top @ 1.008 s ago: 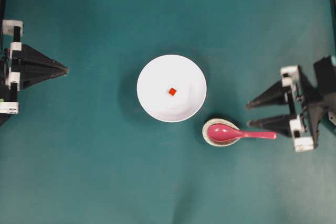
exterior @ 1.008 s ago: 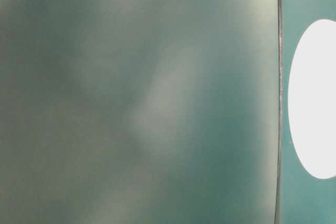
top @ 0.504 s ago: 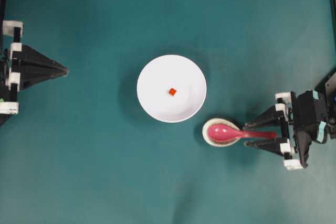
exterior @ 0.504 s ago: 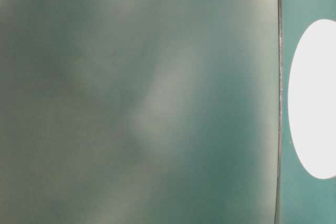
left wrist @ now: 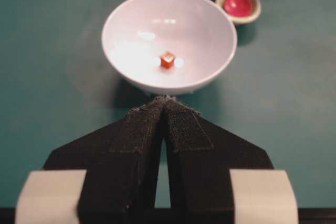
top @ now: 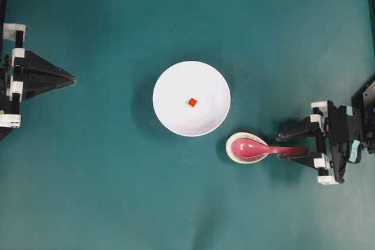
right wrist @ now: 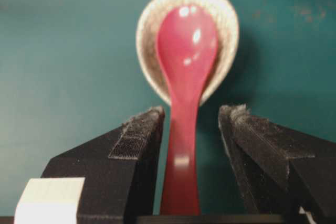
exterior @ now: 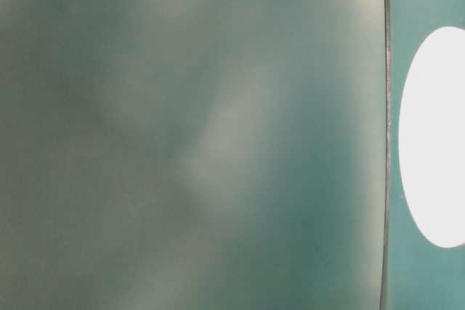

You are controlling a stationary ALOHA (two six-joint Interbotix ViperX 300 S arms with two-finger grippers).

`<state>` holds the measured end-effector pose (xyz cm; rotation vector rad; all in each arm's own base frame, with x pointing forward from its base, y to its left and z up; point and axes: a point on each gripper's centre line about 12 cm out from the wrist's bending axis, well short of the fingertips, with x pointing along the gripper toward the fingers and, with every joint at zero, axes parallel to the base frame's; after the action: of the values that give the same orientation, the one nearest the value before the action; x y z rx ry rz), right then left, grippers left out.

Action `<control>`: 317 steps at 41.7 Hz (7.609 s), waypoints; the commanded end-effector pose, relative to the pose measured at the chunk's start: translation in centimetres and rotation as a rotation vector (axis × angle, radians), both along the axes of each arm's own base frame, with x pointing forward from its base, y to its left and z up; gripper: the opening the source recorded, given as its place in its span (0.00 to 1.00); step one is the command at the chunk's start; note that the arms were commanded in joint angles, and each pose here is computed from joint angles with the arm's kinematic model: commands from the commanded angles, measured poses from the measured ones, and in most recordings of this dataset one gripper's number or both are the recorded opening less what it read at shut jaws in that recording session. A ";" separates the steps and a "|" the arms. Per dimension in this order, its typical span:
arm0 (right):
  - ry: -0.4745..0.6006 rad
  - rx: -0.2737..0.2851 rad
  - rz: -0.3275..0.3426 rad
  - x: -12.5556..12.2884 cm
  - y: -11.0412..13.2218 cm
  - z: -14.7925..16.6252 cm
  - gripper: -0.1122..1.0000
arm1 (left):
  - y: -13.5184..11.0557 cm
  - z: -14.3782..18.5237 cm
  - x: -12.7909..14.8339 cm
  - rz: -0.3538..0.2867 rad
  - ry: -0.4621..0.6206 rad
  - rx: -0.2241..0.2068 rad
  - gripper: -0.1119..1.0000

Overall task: Grip the spoon and scoop the red block from the bowl with right arm.
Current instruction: 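Move the right gripper toward the pink spoon handle in the spoon rest, then close the right gripper on the pink spoon handle, then lift the pink spoon and carry it over the white bowl, then lower the spoon into the bowl and slide it under the red cube, then lift the spoon with the red cube on it above the bowl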

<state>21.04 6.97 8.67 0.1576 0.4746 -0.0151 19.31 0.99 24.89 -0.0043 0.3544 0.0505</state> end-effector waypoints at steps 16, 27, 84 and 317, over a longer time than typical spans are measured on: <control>0.022 0.002 0.011 0.2 0.4 -0.2 0.57 | 0.1 0.9 0.3 0.004 -0.022 0.000 0.10; 0.046 0.007 0.014 0.2 0.6 -0.4 0.57 | 0.1 0.9 0.3 0.004 -0.022 0.000 0.10; -0.002 -0.022 0.031 0.6 0.7 0.3 0.32 | 0.1 0.7 0.3 0.004 -0.018 0.000 0.10; 0.462 -0.003 0.034 21.4 -11.1 13.6 0.32 | 0.1 0.2 0.0 -0.001 0.010 0.014 0.10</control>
<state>42.34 -4.21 19.98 0.1481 1.0022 -0.0191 19.11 0.99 24.67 0.0089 0.3747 0.0483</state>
